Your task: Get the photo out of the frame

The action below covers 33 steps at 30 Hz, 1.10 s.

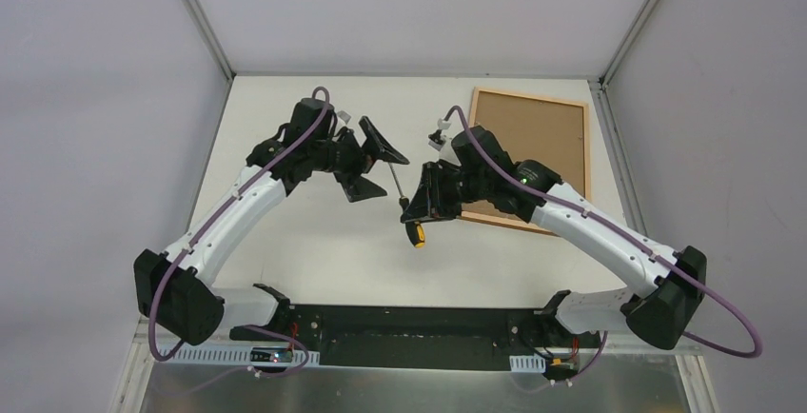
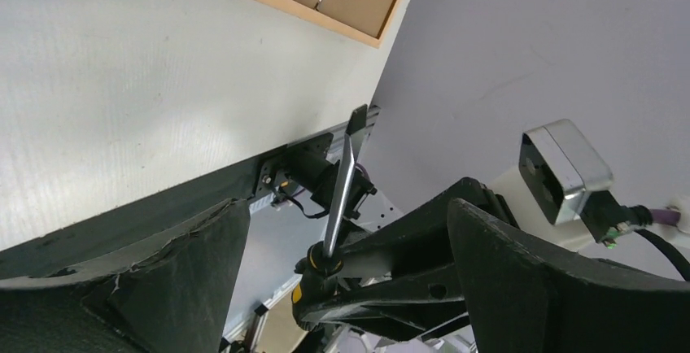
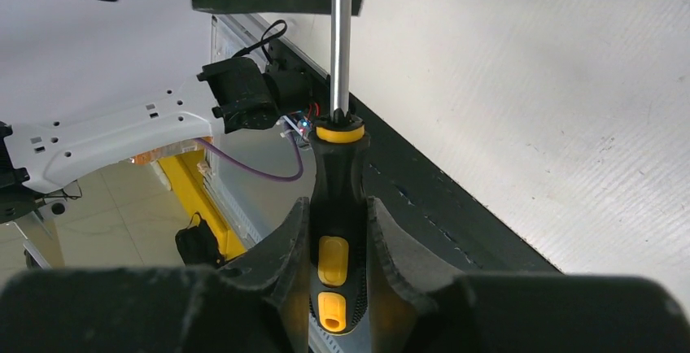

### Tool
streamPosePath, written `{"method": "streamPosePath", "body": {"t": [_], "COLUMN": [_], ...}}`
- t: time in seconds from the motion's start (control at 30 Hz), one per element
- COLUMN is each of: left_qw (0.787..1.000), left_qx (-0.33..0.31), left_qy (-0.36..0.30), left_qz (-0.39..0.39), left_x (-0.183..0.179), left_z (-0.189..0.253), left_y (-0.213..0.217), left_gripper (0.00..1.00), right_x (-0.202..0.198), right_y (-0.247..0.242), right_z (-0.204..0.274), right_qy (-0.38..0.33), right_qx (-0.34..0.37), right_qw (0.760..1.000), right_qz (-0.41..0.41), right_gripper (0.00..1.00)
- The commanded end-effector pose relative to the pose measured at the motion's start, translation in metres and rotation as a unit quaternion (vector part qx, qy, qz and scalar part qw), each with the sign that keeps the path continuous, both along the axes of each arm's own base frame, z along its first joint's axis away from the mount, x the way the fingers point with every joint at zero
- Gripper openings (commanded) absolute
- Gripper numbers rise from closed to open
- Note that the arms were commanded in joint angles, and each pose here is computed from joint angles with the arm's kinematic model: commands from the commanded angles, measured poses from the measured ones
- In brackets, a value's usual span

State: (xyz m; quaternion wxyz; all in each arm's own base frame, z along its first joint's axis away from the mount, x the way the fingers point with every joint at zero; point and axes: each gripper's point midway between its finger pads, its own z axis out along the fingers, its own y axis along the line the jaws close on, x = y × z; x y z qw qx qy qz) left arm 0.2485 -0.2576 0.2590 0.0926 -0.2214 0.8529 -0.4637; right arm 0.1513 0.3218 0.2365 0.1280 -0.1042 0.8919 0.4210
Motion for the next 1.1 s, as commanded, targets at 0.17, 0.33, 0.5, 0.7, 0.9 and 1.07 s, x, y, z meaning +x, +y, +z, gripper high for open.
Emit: {"method": "streamPosePath", "body": {"t": [0.17, 0.33, 0.5, 0.7, 0.9, 1.07], "left_qw": [1.000, 0.999, 0.996, 0.982, 0.965, 0.956], "left_qx": [-0.015, -0.029, -0.052, -0.098, -0.122, -0.127], "left_qy": [0.022, 0.034, 0.057, 0.113, 0.142, 0.157], "left_qz": [-0.012, 0.008, 0.045, 0.116, 0.185, 0.212], "left_x": [0.008, 0.018, 0.025, 0.029, 0.032, 0.034], "left_z": [0.005, 0.008, 0.013, 0.015, 0.015, 0.011], "left_y": [-0.030, -0.035, -0.037, -0.033, -0.021, -0.016], "left_gripper": [0.68, 0.19, 0.00, 0.00, 0.00, 0.00], "right_x": [0.016, 0.020, 0.029, 0.040, 0.062, 0.076], "right_y": [0.006, -0.004, -0.026, -0.033, -0.031, -0.027], "right_z": [0.042, 0.043, 0.041, 0.048, 0.061, 0.066], "right_qy": [-0.050, -0.061, -0.066, -0.038, -0.036, -0.047], "right_qx": [0.024, 0.011, -0.014, 0.064, 0.119, 0.119], "right_qw": [0.998, 0.997, 0.990, 0.969, 0.944, 0.939], "right_qz": [-0.011, -0.040, -0.123, -0.235, -0.304, -0.320], "right_gripper": [0.00, 0.08, 0.79, 0.99, 0.85, 0.72]}}
